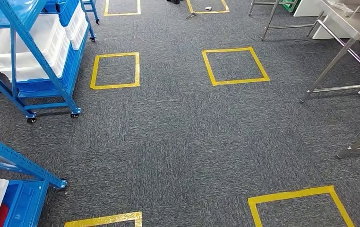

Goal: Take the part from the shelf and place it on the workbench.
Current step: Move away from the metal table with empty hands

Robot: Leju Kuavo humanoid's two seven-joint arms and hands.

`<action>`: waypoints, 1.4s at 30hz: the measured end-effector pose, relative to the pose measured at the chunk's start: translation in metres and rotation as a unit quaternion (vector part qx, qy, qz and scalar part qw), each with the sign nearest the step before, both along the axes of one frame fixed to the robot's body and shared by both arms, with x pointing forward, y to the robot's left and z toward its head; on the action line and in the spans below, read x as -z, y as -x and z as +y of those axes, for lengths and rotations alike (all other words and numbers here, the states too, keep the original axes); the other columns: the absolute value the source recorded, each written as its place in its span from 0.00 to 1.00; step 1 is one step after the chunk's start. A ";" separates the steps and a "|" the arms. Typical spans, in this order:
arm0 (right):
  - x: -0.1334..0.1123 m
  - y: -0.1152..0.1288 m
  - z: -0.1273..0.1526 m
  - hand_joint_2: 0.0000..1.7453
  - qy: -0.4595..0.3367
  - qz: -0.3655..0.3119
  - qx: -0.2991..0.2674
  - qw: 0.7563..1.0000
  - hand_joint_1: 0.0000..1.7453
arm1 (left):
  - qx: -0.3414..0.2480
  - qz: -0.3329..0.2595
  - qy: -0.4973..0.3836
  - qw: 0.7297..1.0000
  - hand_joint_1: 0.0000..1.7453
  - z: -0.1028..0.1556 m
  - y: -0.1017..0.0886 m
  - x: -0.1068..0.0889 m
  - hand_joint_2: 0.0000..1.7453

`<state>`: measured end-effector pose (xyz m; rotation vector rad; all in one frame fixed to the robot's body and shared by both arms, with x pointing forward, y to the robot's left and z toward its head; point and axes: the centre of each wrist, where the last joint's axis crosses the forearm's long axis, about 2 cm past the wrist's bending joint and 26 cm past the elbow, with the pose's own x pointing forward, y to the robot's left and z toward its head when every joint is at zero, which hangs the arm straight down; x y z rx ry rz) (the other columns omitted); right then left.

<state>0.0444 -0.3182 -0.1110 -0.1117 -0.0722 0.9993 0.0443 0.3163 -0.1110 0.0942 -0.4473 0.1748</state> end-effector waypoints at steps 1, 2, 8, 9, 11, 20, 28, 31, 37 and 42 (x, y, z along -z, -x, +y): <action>0.000 0.000 0.000 0.00 -0.001 -0.002 -0.001 1.000 0.00 | 0.000 0.000 0.000 1.000 0.00 0.000 0.001 0.000 1.00; 0.000 0.000 0.001 0.00 -0.002 -0.004 -0.001 1.000 0.00 | 0.000 0.000 -0.001 1.000 0.00 0.001 0.001 0.000 1.00; 0.000 0.002 0.003 0.00 -0.005 -0.003 0.001 1.000 0.00 | -0.007 -0.004 -0.002 1.000 0.00 0.002 0.001 0.000 1.00; 0.000 0.002 0.003 0.00 -0.005 -0.004 0.001 1.000 0.00 | -0.008 -0.005 -0.003 1.000 0.00 0.003 0.001 0.000 1.00; 0.000 0.001 0.003 0.00 -0.005 -0.005 0.004 1.000 0.00 | -0.009 -0.008 -0.003 1.000 0.00 0.004 0.000 0.000 1.00; 0.000 -0.004 0.003 0.00 0.002 -0.009 0.011 1.000 0.00 | -0.023 -0.003 -0.013 1.000 0.00 0.009 0.000 0.000 1.00; 0.000 -0.004 0.003 0.00 0.006 -0.007 0.015 1.000 0.00 | -0.031 0.004 -0.017 0.999 0.00 0.011 0.002 0.000 1.00; -0.001 -0.008 0.003 0.00 0.006 -0.013 0.019 1.000 0.00 | -0.030 0.007 -0.017 0.999 0.00 0.011 0.005 0.000 1.00; 0.000 -0.003 0.003 0.00 0.003 -0.013 0.041 0.999 0.00 | -0.021 0.004 -0.016 1.000 0.00 0.011 0.002 0.000 1.00; 0.000 -0.004 0.008 0.00 -0.002 -0.021 0.049 0.999 0.00 | -0.020 0.003 -0.019 1.000 0.00 0.016 0.001 -0.001 1.00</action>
